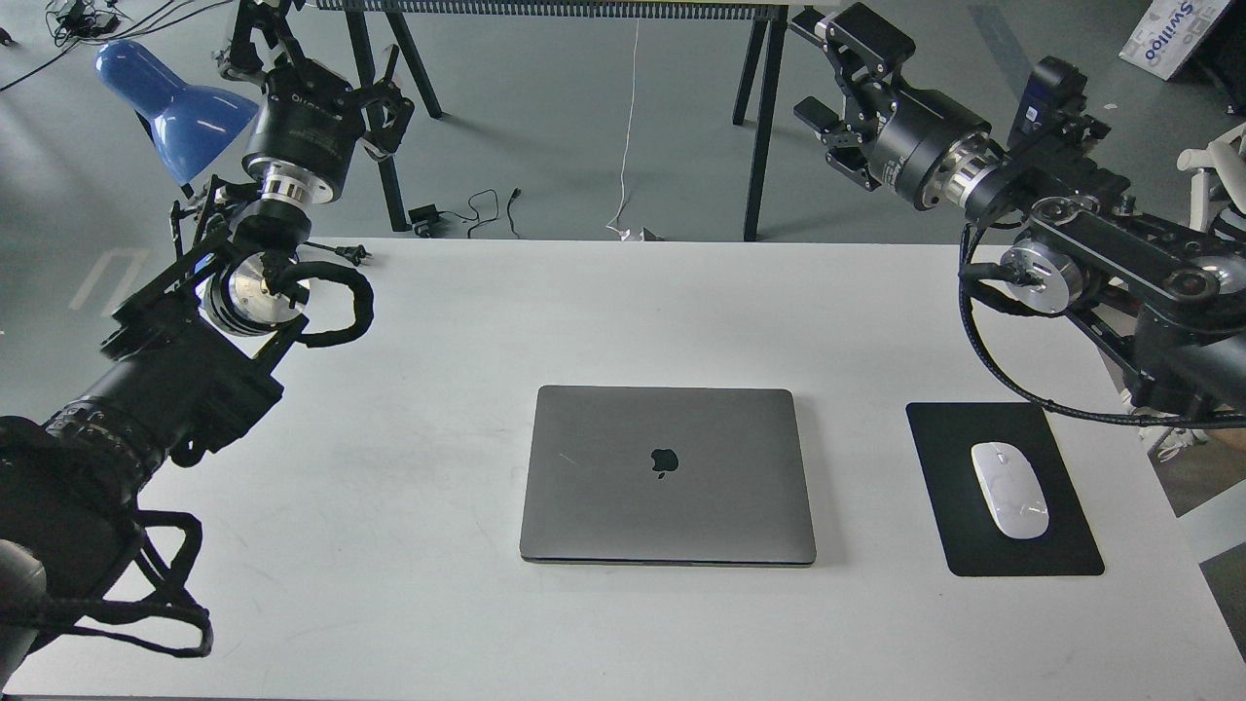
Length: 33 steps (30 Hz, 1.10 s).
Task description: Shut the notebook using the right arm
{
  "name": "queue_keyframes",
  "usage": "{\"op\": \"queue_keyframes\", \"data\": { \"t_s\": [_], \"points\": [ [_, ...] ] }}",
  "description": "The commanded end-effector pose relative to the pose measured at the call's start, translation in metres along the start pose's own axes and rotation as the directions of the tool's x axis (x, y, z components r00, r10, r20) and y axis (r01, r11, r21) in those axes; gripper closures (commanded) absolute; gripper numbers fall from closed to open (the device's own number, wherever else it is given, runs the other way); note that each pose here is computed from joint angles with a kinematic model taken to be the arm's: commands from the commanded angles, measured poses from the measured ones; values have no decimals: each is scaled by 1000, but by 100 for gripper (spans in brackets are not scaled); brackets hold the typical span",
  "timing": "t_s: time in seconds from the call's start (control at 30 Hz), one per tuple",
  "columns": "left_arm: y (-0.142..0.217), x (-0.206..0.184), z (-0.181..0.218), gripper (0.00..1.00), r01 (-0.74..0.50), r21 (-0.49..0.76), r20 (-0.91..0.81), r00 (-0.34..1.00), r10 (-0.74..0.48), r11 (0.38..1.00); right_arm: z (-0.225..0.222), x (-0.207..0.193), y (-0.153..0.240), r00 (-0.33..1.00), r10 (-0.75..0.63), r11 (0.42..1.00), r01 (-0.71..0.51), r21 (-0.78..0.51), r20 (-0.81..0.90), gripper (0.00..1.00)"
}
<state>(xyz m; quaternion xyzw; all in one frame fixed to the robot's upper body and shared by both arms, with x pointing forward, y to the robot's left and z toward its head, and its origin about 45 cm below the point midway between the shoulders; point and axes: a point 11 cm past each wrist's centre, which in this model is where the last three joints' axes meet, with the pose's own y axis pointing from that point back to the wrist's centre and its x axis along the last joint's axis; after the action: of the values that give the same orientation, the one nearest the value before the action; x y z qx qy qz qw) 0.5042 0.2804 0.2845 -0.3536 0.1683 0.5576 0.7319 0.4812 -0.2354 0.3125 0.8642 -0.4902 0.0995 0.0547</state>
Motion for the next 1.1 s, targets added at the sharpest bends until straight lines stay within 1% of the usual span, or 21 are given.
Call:
{"op": "queue_keyframes", "data": {
  "t_s": [0.0, 0.23, 0.37, 0.47, 0.67, 1.07],
  "points": [
    [0, 0, -1, 0, 0, 0, -2, 1000, 0, 1000, 7, 14, 7, 999, 25, 1000, -25, 4, 43, 2],
    [0, 0, -1, 0, -2, 1, -1, 1000, 2, 1000, 19, 29, 14, 981, 87, 995, -94, 32, 173, 2],
    [0, 0, -1, 0, -2, 1, -1, 1000, 2, 1000, 24, 20, 6, 973, 98, 994, -107, 33, 207, 2],
    [0, 0, -1, 0, -2, 1, -1, 1000, 2, 1000, 22, 21, 4, 966, 131, 989, -144, 44, 225, 2],
    [0, 0, -1, 0, -3, 1, -1, 1000, 3, 1000, 28, 20, 4, 958, 176, 982, -187, 28, 229, 2],
    [0, 0, -1, 0, -3, 1, -1, 1000, 3, 1000, 27, 17, 3, 956, 187, 980, -199, 29, 224, 2]
  ]
}}
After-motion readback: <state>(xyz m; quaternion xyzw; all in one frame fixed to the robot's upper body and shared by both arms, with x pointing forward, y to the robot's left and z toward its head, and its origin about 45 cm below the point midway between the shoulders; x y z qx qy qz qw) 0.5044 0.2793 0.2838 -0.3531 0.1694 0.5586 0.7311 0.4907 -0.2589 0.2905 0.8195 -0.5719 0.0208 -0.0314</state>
